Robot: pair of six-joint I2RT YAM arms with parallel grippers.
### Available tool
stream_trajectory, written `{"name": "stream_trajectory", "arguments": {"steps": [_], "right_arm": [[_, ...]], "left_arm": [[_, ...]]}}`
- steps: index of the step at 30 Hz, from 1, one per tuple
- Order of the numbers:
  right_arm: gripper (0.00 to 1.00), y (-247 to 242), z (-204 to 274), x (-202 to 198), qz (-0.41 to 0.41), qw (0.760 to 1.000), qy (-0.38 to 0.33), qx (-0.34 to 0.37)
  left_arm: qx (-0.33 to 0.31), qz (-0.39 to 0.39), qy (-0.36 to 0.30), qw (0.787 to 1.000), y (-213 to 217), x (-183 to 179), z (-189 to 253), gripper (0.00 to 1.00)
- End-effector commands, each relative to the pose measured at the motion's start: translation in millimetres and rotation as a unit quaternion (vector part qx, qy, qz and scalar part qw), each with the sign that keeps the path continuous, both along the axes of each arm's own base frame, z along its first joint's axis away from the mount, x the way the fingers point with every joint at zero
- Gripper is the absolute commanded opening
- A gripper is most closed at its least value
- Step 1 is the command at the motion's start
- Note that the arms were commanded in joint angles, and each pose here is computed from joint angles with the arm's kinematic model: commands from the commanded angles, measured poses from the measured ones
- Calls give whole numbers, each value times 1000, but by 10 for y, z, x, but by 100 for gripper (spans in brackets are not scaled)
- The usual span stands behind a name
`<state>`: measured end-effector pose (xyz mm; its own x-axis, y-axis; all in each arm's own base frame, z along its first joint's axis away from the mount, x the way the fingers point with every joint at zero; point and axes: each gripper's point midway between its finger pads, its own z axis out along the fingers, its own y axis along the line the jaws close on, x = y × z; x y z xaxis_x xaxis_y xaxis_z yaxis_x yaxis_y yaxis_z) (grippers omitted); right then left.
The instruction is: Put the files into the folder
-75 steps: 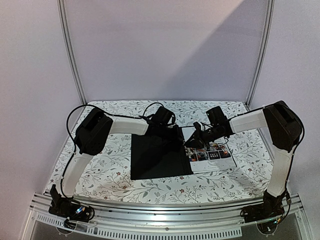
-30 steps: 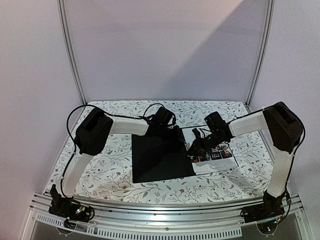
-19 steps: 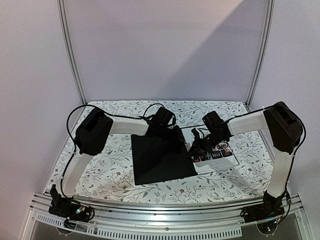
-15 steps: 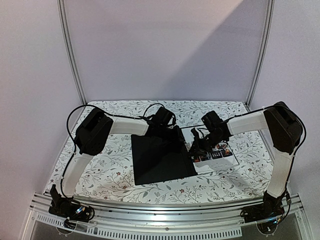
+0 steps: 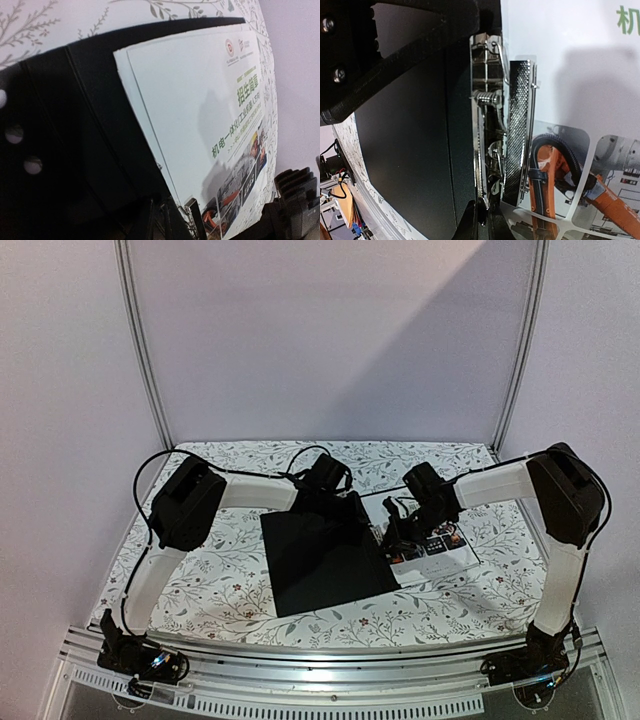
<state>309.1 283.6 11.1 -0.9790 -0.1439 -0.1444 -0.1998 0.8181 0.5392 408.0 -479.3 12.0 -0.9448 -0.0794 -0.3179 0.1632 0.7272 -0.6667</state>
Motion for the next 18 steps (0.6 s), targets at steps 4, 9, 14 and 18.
{"name": "stream_trajectory", "arguments": {"steps": [4,9,14,18], "right_arm": [[3,-555,-716,-499,10,984,101,-149],[2,-505,-801,-550,24,982,122,-140],[3,-442,-759,-603,32,984,139,-108],[5,-329,-675,-597,36,986,144,-76]], "left_arm": [[78,8,40,996,249,-153,-611,9],[78,9,39,996,250,-150,-611,9],[79,8,40,996,261,-163,-607,9],[75,9,38,996,245,-151,-591,9]]}}
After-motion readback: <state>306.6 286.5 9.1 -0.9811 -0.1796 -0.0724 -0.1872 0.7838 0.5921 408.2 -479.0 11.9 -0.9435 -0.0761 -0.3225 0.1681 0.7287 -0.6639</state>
